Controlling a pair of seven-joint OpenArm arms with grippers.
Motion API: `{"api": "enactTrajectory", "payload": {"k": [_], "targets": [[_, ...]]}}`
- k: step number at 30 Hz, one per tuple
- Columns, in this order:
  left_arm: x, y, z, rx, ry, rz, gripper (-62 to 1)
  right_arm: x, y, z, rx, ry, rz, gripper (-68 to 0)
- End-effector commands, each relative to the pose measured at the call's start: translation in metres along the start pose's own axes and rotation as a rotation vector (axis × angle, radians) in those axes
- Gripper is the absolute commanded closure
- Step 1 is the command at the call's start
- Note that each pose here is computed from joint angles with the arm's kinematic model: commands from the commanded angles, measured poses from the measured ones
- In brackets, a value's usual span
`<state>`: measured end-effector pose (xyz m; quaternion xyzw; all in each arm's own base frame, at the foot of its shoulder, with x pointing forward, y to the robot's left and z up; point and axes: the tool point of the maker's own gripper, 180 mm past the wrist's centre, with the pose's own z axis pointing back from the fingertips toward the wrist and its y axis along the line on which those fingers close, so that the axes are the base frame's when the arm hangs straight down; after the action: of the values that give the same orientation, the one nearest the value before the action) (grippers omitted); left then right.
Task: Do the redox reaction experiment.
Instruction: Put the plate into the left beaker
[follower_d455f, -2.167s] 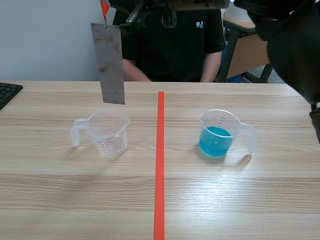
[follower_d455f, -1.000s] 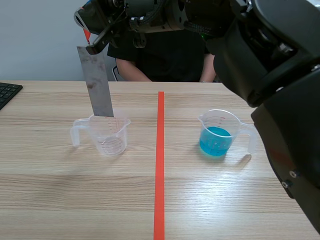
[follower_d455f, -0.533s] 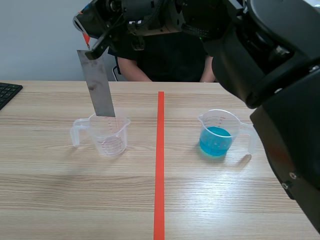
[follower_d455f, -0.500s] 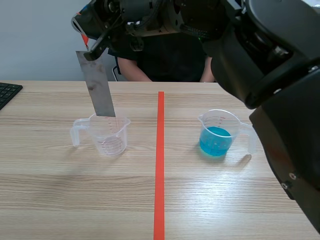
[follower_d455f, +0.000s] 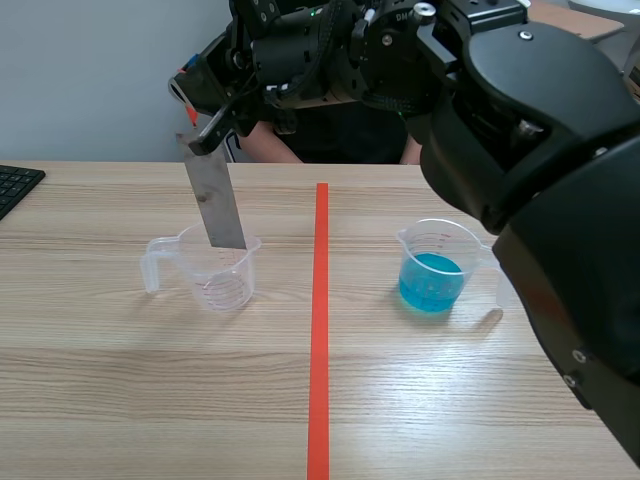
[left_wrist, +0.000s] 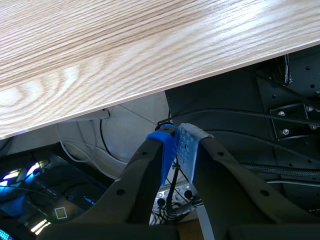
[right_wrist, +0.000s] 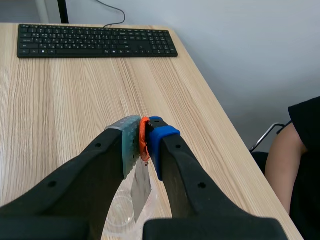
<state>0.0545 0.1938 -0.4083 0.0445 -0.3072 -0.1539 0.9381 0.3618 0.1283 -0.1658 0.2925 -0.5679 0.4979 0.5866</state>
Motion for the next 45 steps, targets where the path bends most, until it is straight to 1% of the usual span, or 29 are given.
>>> {"api": "enactTrajectory", "payload": {"k": [1,4,7,10,15,18,22,24,28,32,37,38,41,45], "targets": [[0.003,-0.001,0.001,-0.005,-0.013,0.003,-4.9,0.015,-0.006,-0.001,-0.005,-0.042,0.022,-1.7],[0.003,-0.001,0.001,-0.005,-0.013,0.003,-4.9,0.010,-0.005,-0.003,-0.003,-0.040,0.012,-1.7],[0.003,-0.001,0.001,-0.005,-0.013,0.003,-4.9,0.002,-0.006,-0.007,-0.008,-0.023,0.008,-1.7],[0.003,-0.001,0.001,-0.005,-0.013,0.003,-4.9,-0.002,-0.010,-0.008,-0.030,-0.029,0.004,-1.7],[0.003,-0.001,0.001,-0.005,-0.014,0.003,-5.2,-0.008,-0.007,-0.012,-0.027,-0.020,0.034,-1.7],[0.003,-0.001,0.001,-0.005,-0.013,0.003,-8.5,-0.014,-0.007,-0.015,-0.040,-0.009,0.046,-1.7],[0.003,-0.001,0.001,-0.005,-0.013,0.003,-13.8,-0.021,-0.003,-0.019,-0.040,0.007,0.082,-1.7],[0.003,-0.001,0.001,-0.005,-0.013,0.003,-16.8,-0.025,-0.004,-0.021,-0.053,0.015,0.100,-1.7],[0.003,-0.001,0.001,-0.005,-0.013,0.003,-23.1,-0.033,-0.006,-0.025,-0.074,0.033,0.114,-1.7],[0.003,-0.001,0.001,-0.005,-0.013,0.003,-31.3,-0.040,-0.005,-0.027,-0.071,0.047,0.120,-1.7],[0.003,-0.001,0.001,-0.005,-0.013,0.003,-44.0,-0.042,-0.004,-0.027,-0.069,0.053,0.119,-1.8],[0.003,-0.002,0.001,-0.006,-0.013,0.003,-46.3,-0.043,-0.004,-0.027,-0.070,0.057,0.125,-2.7],[0.003,-0.003,0.001,-0.010,-0.013,0.004,-51.9,-0.044,-0.003,-0.027,-0.062,0.062,0.131,-8.7],[0.003,-0.003,0.001,-0.011,-0.013,0.004,-58.4,-0.043,0.006,-0.028,-0.017,0.054,0.129,-16.2]]}}
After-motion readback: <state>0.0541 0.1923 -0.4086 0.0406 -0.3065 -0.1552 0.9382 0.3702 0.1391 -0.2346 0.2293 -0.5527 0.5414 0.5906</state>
